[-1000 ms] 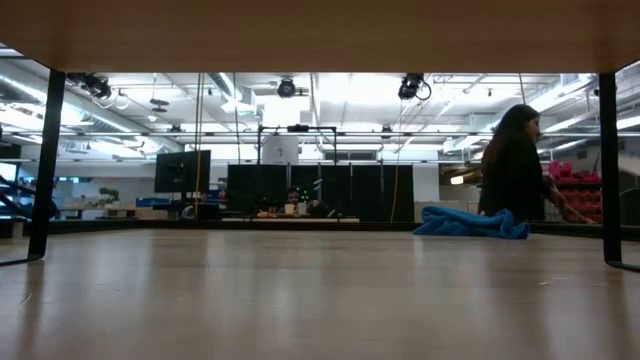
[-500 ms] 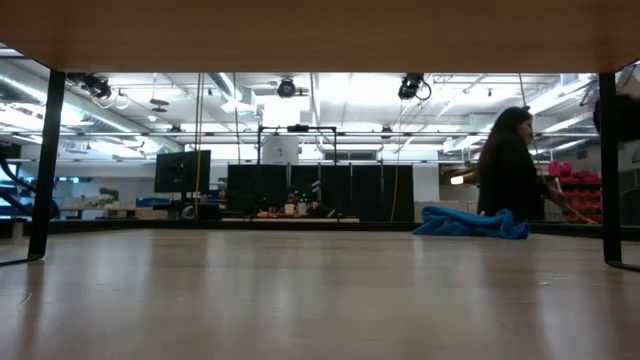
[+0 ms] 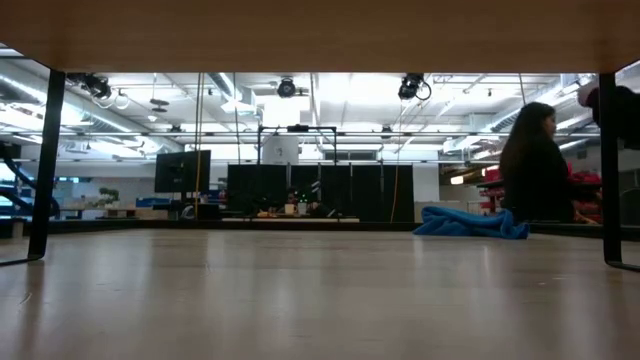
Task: Stack small to large cups/mugs on shelf
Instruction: Put the purple cup on the shelf
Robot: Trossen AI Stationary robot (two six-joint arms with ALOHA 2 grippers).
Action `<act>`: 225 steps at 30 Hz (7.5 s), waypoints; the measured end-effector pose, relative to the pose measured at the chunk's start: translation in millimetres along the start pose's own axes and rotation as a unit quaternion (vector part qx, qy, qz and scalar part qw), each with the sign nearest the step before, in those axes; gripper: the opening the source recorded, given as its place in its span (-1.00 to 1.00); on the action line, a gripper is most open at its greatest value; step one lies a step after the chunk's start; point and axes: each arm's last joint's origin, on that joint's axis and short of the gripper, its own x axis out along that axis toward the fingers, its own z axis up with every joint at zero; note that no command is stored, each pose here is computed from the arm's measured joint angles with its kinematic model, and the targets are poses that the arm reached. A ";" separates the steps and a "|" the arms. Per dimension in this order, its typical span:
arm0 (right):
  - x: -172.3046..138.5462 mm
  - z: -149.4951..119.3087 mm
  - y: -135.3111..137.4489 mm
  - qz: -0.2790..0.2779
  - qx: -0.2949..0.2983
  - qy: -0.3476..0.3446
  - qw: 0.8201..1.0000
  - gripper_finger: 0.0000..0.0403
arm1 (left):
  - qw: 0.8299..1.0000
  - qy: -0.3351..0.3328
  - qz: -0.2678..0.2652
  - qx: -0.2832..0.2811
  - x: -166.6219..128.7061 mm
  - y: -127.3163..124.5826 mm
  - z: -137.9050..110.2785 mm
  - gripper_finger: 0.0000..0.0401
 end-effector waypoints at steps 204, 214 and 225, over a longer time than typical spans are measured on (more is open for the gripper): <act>26.3 -89.4 -21.0 -0.086 0.022 -0.030 0.996 -0.95 | 0.985 -0.143 -0.086 0.048 -67.9 -5.9 175.0 -0.94; 26.3 -89.6 -20.9 -0.085 0.022 -0.027 0.996 -0.95 | 0.969 -0.132 -0.168 0.122 -110.0 -61.6 168.8 -0.94; 26.4 -89.6 -20.3 -0.081 0.026 -0.022 0.996 -0.95 | 0.976 -0.041 -0.189 0.098 -104.8 -73.0 125.9 -0.94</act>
